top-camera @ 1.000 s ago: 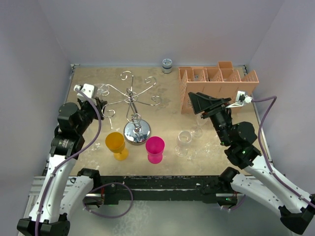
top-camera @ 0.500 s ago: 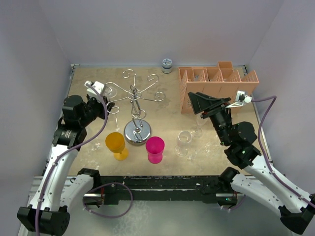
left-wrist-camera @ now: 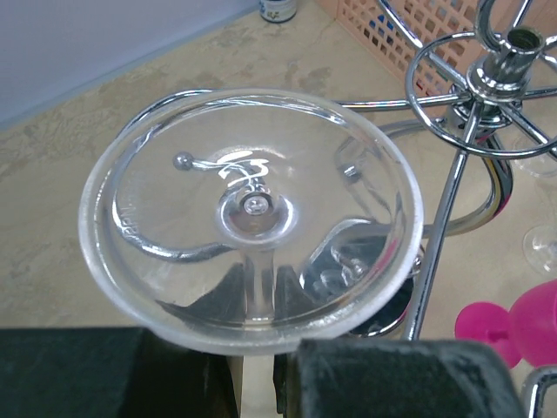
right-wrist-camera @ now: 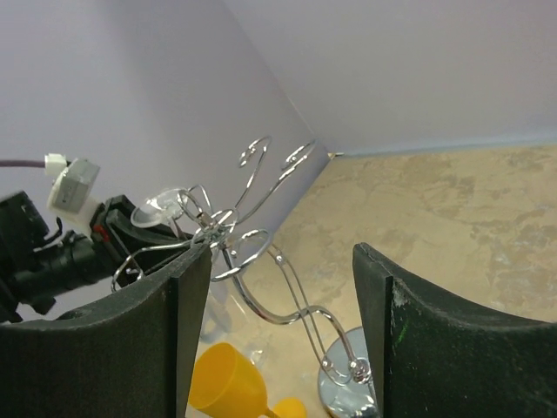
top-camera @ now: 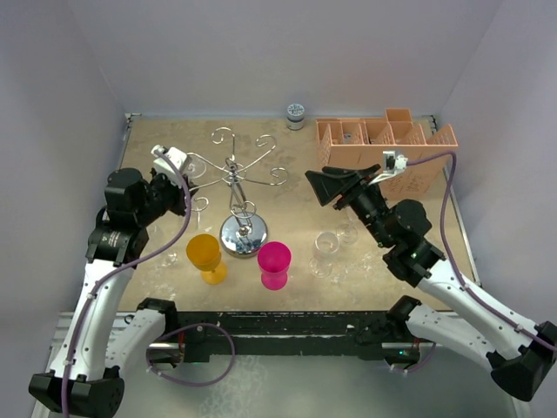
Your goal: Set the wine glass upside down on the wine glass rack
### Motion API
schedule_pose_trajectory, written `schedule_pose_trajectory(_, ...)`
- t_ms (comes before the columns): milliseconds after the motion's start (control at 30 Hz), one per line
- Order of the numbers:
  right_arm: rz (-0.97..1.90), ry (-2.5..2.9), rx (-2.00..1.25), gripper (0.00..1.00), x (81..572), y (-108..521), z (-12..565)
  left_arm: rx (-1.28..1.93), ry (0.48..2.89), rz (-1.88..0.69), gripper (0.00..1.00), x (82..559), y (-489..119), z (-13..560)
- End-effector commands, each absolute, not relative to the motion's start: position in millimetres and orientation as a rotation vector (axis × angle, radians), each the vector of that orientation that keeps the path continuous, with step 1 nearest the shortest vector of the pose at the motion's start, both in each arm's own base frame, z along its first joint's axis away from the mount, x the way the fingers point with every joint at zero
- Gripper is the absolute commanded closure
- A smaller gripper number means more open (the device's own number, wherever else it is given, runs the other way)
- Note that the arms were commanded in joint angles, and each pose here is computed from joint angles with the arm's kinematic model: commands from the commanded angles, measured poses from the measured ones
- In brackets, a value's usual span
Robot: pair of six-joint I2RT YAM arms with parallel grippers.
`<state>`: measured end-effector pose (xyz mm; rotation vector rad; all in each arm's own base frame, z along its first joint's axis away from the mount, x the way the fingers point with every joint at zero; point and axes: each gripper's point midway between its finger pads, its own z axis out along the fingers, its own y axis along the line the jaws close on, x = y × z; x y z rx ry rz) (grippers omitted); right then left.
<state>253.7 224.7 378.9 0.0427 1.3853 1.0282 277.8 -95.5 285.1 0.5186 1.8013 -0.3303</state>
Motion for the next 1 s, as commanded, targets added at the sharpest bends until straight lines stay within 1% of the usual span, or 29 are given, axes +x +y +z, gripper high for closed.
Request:
schedule_pose_trajectory(0, 1.082, 1.301, -0.066, 0.31, 240.0, 234.4, 412.5, 0.654, 1.757, -0.255, 1.00, 274.2, -91.6, 304.7)
schedule_pose_trajectory(233, 1.099, 1.289, -0.127, 0.30, 235.2, 241.6, 417.2, 0.768, 1.728, -0.311, 1.00, 268.5, -102.4, 310.2)
schedule_pose_trajectory(667, 1.128, 1.317, -0.225, 0.29, 233.6, 260.3, 409.5, 0.791, 1.791, -0.368, 1.00, 277.6, -106.2, 296.8)
schedule_pose_trajectory(967, 1.137, 1.325, -0.232, 0.29, 234.8, 263.8, 407.1, 0.590, 1.721, -0.362, 1.00, 289.8, -101.0, 317.7)
